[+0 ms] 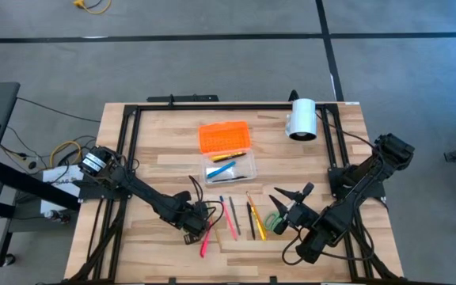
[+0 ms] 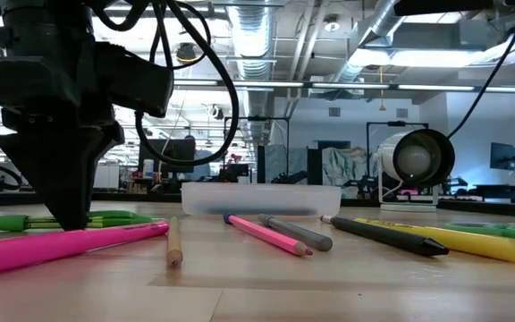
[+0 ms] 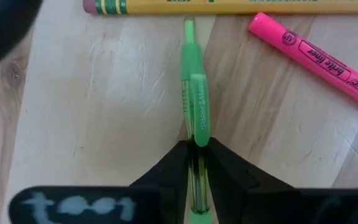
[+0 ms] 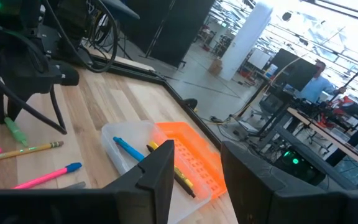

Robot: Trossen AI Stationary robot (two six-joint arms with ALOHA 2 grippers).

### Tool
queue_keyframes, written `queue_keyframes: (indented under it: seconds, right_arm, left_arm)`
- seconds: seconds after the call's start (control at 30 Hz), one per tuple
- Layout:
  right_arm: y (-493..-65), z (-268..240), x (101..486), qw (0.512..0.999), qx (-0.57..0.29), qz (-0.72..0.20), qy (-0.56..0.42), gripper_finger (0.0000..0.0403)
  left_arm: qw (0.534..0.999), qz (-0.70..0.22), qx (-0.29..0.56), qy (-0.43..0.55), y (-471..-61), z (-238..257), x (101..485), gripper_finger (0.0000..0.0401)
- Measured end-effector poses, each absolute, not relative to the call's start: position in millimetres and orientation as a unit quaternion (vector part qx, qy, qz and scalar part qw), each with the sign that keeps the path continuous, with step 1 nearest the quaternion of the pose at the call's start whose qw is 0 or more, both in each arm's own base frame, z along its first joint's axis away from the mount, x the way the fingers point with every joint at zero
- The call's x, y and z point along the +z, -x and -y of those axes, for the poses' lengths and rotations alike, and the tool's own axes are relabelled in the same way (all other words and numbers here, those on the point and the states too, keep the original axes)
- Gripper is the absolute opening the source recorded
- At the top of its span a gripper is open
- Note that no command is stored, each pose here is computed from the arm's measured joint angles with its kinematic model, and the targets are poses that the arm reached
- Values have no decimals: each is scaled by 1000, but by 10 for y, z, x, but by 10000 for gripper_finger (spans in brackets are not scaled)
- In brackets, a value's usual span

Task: Pick & place school supplies into a supply box
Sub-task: Put the green pen into the supply box

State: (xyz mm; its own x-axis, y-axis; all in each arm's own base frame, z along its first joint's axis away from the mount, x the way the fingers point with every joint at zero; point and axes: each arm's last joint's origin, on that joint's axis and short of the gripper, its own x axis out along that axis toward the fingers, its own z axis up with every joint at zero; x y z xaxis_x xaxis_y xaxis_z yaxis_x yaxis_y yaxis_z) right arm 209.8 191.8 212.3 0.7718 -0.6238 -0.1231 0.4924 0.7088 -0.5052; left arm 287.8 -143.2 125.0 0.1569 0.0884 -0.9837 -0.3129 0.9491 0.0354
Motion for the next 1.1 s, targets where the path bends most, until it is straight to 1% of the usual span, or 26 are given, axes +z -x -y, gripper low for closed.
queue_keyframes:
  seconds: [0.17,0.33,0.6,0.7,0.9,1.0,1.1]
  right_arm:
    - [-2098,-1918,2123,913,-306,-144,228,127]
    - [-2098,-1918,2123,913,-305,-144,228,127]
    - [-2098,-1918,2123,913,-305,-145,228,127]
    - [-2098,-1917,2123,913,-305,-145,229,127]
    - [-2097,-1917,2123,913,-305,-145,229,127]
    - [-2097,-1917,2123,913,-305,-145,229,127]
    - [-2098,-1917,2123,913,-305,-145,229,127]
  left_arm:
    - [754,-635,144,92,-2869,1431,1248,57]
    - [744,-642,160,94,-2833,1435,1249,58]
    - [749,-637,163,83,-2812,1473,1248,59]
    - [750,-637,159,79,-2812,1474,1248,50]
    - [753,-637,151,71,-2818,1477,1249,17]
    - [753,-636,151,70,-2818,1477,1249,19]
    - [753,-636,151,70,-2818,1477,1249,32]
